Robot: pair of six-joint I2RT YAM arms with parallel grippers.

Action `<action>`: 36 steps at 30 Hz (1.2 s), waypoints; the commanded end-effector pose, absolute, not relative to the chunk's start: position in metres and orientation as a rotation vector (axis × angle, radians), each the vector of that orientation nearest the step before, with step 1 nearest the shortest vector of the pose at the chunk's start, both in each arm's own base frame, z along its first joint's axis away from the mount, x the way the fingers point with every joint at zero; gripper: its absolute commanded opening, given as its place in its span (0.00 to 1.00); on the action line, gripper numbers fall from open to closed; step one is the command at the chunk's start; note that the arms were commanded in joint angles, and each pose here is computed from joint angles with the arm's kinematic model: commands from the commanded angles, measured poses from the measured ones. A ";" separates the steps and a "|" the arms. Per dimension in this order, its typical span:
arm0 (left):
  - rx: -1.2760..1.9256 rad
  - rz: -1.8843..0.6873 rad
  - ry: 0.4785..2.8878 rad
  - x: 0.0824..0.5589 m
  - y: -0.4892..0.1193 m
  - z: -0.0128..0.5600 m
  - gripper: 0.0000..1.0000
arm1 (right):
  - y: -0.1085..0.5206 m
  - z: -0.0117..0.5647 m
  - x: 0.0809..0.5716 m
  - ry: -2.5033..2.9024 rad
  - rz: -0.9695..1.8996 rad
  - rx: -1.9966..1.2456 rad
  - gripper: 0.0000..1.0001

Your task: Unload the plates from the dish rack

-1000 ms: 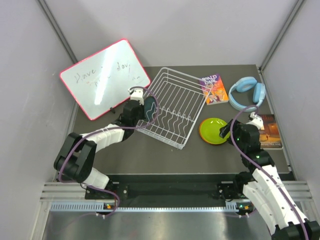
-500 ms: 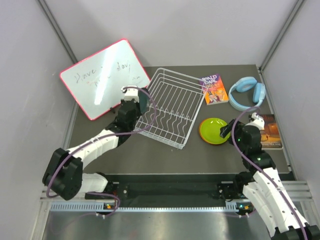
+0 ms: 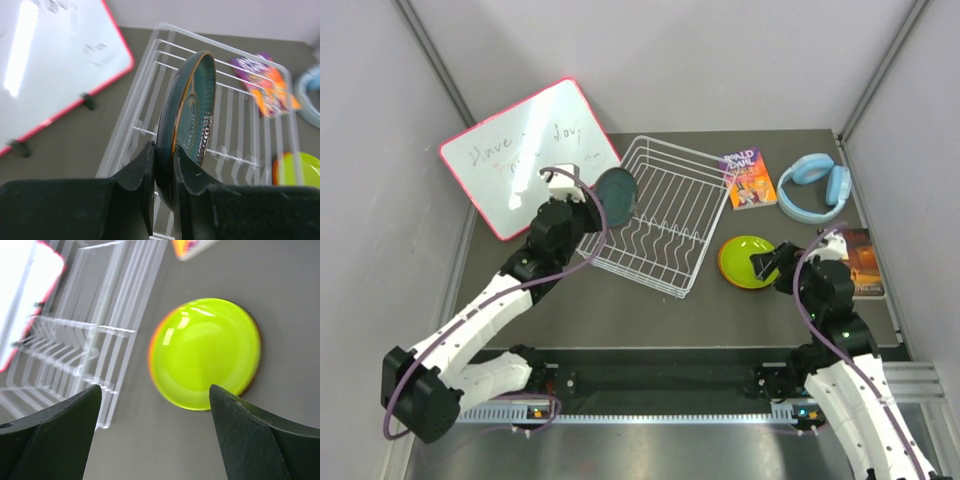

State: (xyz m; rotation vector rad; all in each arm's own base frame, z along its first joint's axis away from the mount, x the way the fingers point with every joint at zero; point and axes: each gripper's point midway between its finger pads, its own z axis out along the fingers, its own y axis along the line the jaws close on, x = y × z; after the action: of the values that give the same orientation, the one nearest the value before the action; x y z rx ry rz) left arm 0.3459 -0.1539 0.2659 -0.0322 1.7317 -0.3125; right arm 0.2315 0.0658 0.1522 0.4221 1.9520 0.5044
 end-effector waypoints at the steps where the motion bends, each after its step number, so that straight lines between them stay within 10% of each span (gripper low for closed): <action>1: 0.012 -0.715 1.747 0.308 -0.212 0.283 0.00 | 0.100 0.190 0.228 1.828 0.740 0.263 0.90; 18: 0.213 -1.160 1.790 0.221 -0.344 0.270 0.00 | 0.141 0.198 0.222 1.729 1.036 0.136 0.89; 36: 0.294 -1.208 1.701 0.237 -0.398 0.290 0.00 | 0.180 0.187 0.217 1.771 1.236 0.019 0.71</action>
State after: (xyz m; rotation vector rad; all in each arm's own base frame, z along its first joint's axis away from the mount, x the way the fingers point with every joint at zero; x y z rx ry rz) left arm 0.2293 -0.3739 0.2014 0.3289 1.9758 -1.0239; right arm 0.2224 0.1647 0.1739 0.1182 1.8158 1.1617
